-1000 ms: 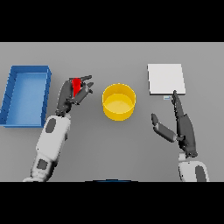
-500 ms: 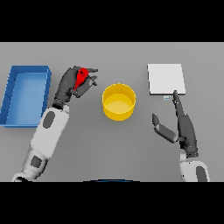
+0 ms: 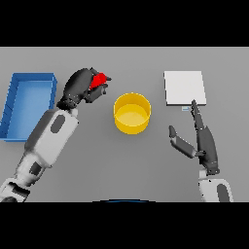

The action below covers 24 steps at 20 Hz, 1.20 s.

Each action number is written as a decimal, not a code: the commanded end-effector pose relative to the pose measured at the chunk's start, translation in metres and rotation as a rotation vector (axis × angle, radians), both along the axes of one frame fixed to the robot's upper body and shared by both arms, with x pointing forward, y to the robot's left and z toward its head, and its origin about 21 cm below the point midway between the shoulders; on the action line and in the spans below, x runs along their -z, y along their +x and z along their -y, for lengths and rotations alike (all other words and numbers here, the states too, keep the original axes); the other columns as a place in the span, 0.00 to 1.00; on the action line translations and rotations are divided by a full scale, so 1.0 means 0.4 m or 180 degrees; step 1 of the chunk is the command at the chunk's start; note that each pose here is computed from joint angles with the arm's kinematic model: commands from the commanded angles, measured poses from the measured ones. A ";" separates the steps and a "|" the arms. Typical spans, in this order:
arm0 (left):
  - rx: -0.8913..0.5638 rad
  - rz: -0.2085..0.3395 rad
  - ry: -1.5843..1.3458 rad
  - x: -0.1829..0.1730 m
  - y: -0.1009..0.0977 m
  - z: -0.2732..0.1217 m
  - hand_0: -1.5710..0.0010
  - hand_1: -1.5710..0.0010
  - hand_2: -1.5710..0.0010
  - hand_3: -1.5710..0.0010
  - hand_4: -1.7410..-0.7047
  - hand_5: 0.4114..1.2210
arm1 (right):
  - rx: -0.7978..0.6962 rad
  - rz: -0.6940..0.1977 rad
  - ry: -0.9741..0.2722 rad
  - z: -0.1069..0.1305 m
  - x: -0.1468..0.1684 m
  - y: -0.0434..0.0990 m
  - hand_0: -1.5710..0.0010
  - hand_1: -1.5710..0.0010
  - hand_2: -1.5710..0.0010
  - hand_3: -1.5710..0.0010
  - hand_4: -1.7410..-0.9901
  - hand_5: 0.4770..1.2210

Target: Pick up the red beaker and tilt it to pour out 1 green nut into yellow bowl. Pick up the yellow bowl and place it on the metallic measuring scale.

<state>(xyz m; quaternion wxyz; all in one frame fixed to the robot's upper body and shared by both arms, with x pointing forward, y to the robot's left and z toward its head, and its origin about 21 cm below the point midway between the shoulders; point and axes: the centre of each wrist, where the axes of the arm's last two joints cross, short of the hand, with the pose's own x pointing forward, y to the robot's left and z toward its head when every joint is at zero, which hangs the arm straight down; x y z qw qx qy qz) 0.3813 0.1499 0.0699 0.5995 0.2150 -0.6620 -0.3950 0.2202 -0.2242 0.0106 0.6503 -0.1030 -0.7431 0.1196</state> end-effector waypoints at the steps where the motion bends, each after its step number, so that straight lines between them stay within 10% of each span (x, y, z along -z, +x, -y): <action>1: 0.0027 0.0035 0.0257 -0.005 0.004 0.005 0.00 0.00 0.00 0.00 0.00 0.89 | 0.0005 -0.0026 0.0024 -0.004 0.002 0.000 1.00 1.00 1.00 1.00 0.65 0.28; 11: 0.0683 0.0510 0.2150 -0.066 0.026 0.091 0.00 0.00 0.00 0.00 0.07 0.98 | -0.0018 -0.0016 0.0086 -0.016 0.003 -0.015 1.00 1.00 1.00 1.00 0.61 0.30; 15: 0.1024 0.0560 0.2828 -0.088 0.037 0.135 0.00 0.00 0.00 0.19 0.04 0.99 | 0.0022 -0.0037 0.0172 -0.013 0.008 -0.006 1.00 1.00 1.00 1.00 0.60 0.27; 24: 0.1672 0.0760 0.4143 -0.074 0.042 0.211 0.00 0.00 0.00 0.03 0.01 1.00 | 0.0098 -0.0043 0.0254 -0.010 0.019 -0.007 1.00 1.00 1.00 1.00 0.60 0.21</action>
